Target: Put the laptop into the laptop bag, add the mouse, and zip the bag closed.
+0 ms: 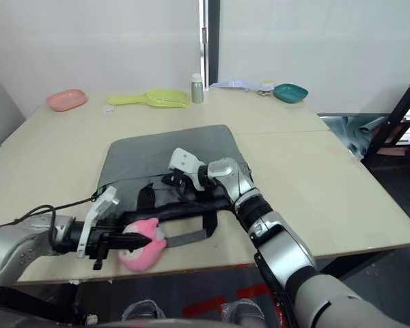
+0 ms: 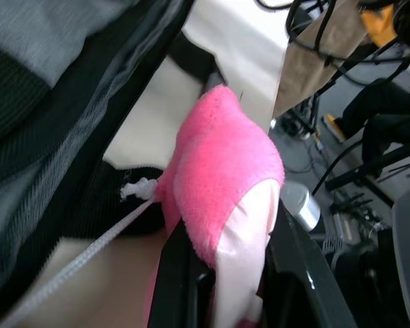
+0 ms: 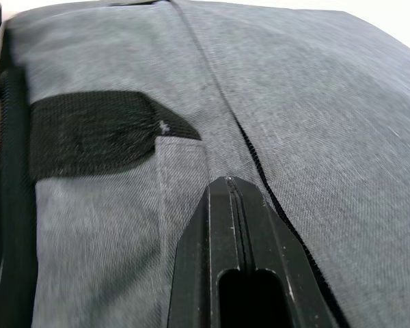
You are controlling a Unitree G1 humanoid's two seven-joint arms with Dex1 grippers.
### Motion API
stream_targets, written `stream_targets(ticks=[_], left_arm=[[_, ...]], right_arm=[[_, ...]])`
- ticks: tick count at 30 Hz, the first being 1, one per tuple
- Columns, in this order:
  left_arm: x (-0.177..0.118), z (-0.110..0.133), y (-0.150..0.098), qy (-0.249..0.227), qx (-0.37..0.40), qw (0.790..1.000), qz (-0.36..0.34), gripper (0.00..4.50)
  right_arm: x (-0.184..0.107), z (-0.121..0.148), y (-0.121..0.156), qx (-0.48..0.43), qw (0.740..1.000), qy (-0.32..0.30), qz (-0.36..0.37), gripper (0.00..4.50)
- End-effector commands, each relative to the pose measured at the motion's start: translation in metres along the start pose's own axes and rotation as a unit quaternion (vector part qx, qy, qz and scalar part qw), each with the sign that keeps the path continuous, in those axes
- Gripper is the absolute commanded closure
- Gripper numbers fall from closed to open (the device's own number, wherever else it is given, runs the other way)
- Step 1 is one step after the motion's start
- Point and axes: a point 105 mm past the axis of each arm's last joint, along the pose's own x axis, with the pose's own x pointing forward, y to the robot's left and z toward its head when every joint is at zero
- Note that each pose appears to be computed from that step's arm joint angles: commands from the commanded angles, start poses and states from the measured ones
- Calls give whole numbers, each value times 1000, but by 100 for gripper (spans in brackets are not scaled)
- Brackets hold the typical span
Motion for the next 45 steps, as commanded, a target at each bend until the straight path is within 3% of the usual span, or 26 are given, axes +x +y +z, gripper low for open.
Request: stream_targets(ticks=[1, 11, 15, 20, 29, 36, 41, 45], left_arm=[[21, 9, -19, -8, 23, 998, -56, 449], [19, 6, -7, -1, 25, 999, -27, 449], [18, 2, -7, 3, 26, 999, -22, 449], [13, -5, -7, 6, 23, 1000, -14, 449], [4, -16, -6, 15, 22, 1000, -6, 449], [4, -15, -4, 13, 27, 1000, -5, 449], [7, -15, -3, 17, 34, 999, -12, 449], [8, -13, -3, 17, 38, 999, -14, 449]], right_arm=[[2, -53, 19, 56, 994, 90, 19, 450], [1, -49, 17, 56, 995, 82, 16, 450], [-4, -24, 9, 81, 996, 22, 7, 450], [-49, 22, -15, 129, 989, -67, -18, 297], [-169, 21, -62, 182, 975, -18, -124, 5], [-223, -9, -83, 291, 934, 30, -204, 5], [-214, -37, -71, 359, 912, 54, -188, 5], [-205, -42, -73, 376, 905, 38, -197, 5]])
